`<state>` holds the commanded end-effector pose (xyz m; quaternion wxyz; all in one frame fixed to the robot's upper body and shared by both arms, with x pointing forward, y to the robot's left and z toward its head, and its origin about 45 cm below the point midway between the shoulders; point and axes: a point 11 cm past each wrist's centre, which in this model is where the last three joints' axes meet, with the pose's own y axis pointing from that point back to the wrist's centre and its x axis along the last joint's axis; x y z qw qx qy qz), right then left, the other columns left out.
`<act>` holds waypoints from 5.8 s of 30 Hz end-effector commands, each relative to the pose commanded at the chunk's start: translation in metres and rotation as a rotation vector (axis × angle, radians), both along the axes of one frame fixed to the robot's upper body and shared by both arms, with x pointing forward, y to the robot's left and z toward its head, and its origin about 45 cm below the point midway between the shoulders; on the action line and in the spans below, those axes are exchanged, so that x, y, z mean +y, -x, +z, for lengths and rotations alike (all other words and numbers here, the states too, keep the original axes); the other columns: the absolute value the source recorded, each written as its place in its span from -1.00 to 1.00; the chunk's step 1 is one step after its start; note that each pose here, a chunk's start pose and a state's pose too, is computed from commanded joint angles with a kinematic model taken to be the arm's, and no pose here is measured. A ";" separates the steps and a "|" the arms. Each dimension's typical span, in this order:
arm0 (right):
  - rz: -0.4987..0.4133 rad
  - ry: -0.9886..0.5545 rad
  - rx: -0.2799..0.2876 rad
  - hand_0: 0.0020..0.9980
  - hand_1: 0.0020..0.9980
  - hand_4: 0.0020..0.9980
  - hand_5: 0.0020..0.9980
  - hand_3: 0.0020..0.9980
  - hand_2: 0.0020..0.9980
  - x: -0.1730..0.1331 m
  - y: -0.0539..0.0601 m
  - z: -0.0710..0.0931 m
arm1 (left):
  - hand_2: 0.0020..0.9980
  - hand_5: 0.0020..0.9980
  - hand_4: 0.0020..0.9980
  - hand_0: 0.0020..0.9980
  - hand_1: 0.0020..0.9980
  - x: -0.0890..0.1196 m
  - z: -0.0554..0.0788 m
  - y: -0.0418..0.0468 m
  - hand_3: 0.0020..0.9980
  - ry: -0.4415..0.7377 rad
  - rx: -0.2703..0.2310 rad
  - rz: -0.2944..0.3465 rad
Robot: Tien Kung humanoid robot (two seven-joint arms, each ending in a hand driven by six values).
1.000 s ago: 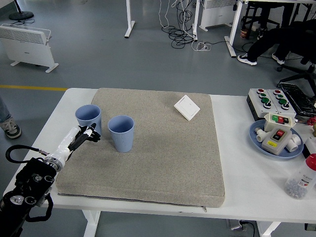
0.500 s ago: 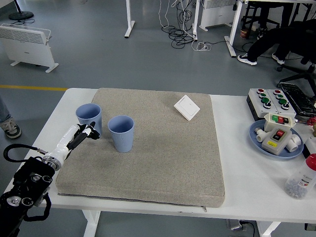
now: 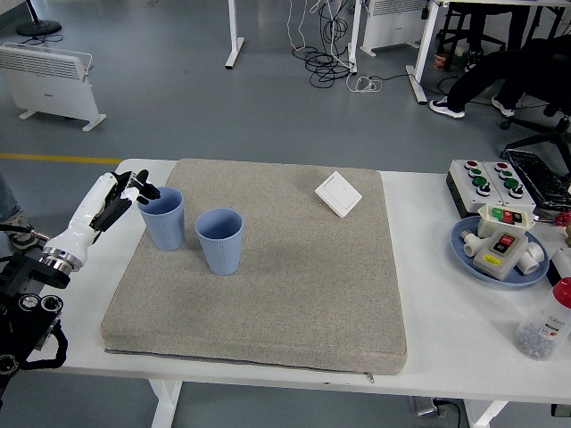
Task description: Push cup pick cup insert cup
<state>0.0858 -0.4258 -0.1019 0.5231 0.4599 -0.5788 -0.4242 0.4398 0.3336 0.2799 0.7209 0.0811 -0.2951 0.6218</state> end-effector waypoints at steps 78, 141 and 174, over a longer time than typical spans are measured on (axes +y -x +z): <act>-0.007 -0.001 -0.001 0.55 0.37 -0.74 -0.05 0.14 0.36 -0.003 0.000 0.001 | -0.12 -1.00 0.10 -0.08 -0.11 -0.096 0.015 -0.0463 -0.25 -1.005 0.320 -0.233; -0.006 0.001 0.002 0.55 0.37 -0.74 -0.06 0.14 0.36 -0.003 0.001 0.001 | 0.23 -0.89 0.39 -0.08 0.17 -0.002 0.066 -0.0753 0.11 -1.072 0.410 0.031; -0.007 0.000 -0.004 0.55 0.37 -0.74 -0.06 0.14 0.36 -0.003 -0.001 0.001 | 0.99 0.09 0.61 0.66 0.77 0.001 0.073 -0.0748 0.85 -0.989 0.266 0.084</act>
